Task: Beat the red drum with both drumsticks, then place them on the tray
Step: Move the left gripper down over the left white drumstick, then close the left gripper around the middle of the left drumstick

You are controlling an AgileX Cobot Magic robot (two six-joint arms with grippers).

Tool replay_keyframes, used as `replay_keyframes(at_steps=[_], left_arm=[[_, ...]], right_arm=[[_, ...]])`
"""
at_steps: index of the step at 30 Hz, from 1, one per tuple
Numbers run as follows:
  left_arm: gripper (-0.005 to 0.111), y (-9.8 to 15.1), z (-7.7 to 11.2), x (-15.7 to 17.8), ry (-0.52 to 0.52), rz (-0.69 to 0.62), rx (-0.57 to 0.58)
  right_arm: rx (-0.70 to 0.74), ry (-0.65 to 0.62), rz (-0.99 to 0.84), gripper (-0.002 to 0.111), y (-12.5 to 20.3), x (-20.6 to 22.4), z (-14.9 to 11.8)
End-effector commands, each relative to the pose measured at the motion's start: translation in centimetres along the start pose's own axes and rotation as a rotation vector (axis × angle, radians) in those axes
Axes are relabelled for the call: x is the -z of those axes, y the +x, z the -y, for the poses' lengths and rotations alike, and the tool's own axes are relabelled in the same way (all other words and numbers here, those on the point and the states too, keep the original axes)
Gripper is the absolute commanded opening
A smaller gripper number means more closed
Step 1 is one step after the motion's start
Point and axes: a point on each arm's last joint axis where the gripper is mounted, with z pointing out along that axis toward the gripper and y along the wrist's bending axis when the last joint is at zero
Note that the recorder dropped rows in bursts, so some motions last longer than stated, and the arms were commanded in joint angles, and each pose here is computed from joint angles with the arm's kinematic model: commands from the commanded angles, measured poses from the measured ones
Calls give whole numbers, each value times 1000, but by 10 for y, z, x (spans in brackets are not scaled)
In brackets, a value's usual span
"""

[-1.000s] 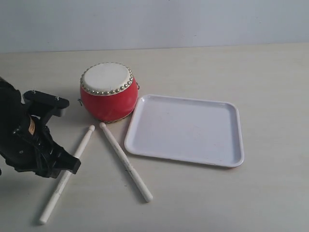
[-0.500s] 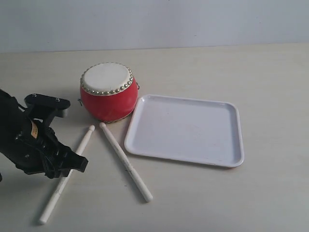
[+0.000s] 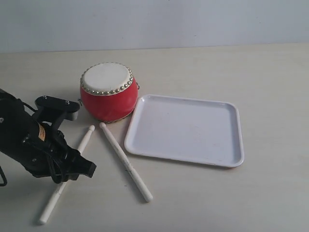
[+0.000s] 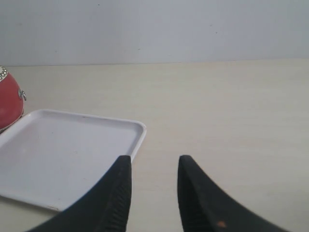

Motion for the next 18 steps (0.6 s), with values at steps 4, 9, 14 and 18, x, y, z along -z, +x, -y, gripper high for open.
replay_keyframes(at_steps=[4, 9, 14, 18], left_arm=[[42, -1, 2, -7, 9, 14, 2], [42, -9, 2, -16, 3, 34, -12], [42, -16, 0, -17, -23, -29, -16], [42, -17, -3, -15, -49, -53, -14]], right_arm=[[7, 10, 6, 32, 1, 0, 1], [7, 10, 6, 32, 1, 0, 1], [7, 10, 6, 32, 1, 0, 1], [7, 10, 6, 32, 1, 0, 1]])
